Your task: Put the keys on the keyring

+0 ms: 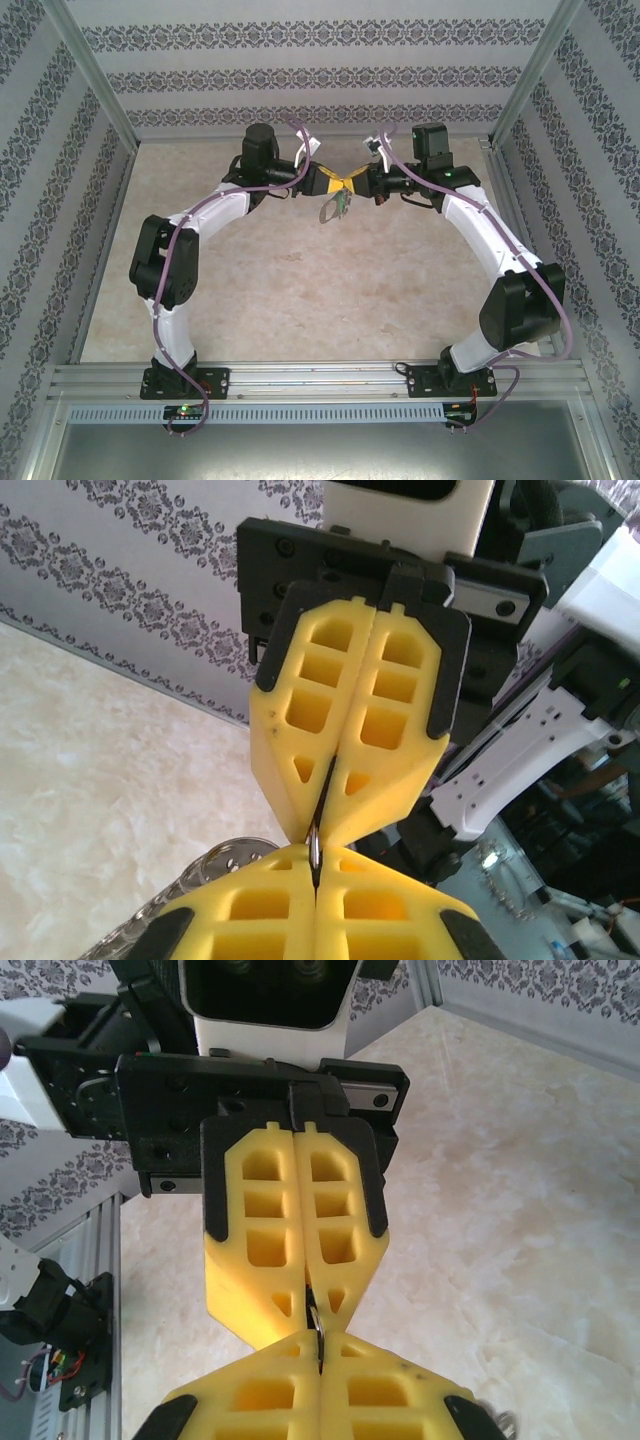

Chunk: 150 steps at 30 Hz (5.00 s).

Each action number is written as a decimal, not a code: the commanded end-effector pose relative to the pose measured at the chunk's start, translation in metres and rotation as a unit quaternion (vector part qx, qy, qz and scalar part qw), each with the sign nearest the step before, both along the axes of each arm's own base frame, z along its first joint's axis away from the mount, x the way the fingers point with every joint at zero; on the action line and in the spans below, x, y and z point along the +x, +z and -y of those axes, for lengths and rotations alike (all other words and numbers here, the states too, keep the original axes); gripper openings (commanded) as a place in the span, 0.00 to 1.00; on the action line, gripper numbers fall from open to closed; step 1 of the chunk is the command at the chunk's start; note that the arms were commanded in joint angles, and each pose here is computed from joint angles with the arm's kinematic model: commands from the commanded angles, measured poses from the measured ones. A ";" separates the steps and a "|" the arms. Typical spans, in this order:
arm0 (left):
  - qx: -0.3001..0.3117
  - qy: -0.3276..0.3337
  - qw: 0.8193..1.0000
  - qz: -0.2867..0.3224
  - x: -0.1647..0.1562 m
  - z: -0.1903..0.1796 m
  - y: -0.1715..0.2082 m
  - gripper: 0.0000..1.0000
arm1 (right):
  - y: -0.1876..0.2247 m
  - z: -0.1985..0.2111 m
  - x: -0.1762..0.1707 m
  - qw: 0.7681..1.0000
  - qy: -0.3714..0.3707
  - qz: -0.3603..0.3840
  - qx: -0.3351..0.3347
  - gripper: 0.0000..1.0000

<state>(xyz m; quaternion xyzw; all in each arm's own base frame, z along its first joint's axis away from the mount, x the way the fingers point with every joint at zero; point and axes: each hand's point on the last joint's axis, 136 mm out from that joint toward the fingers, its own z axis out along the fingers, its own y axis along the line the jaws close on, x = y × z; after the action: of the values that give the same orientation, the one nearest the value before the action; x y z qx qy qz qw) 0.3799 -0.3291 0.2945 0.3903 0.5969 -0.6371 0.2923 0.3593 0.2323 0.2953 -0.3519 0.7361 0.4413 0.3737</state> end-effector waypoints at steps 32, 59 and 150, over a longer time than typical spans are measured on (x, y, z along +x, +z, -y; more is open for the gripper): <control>0.024 0.129 0.991 0.033 0.038 0.001 0.005 0.00 | -0.039 0.051 -0.006 0.947 -0.298 0.113 0.034 0.52; 0.019 0.116 0.992 0.036 0.026 0.007 0.011 0.00 | -0.037 0.009 0.039 0.942 -0.300 0.144 0.033 0.54; -0.050 0.161 0.984 0.058 0.025 0.006 0.037 0.00 | 0.030 0.030 0.042 0.943 -0.180 0.005 0.281 0.41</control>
<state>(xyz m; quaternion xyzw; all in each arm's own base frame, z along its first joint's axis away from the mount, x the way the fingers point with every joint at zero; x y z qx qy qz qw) 0.4220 -0.3338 0.2987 0.2817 0.6409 -0.5790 0.4179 0.4024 0.2039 0.2923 -0.0804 0.6762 0.5242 0.5113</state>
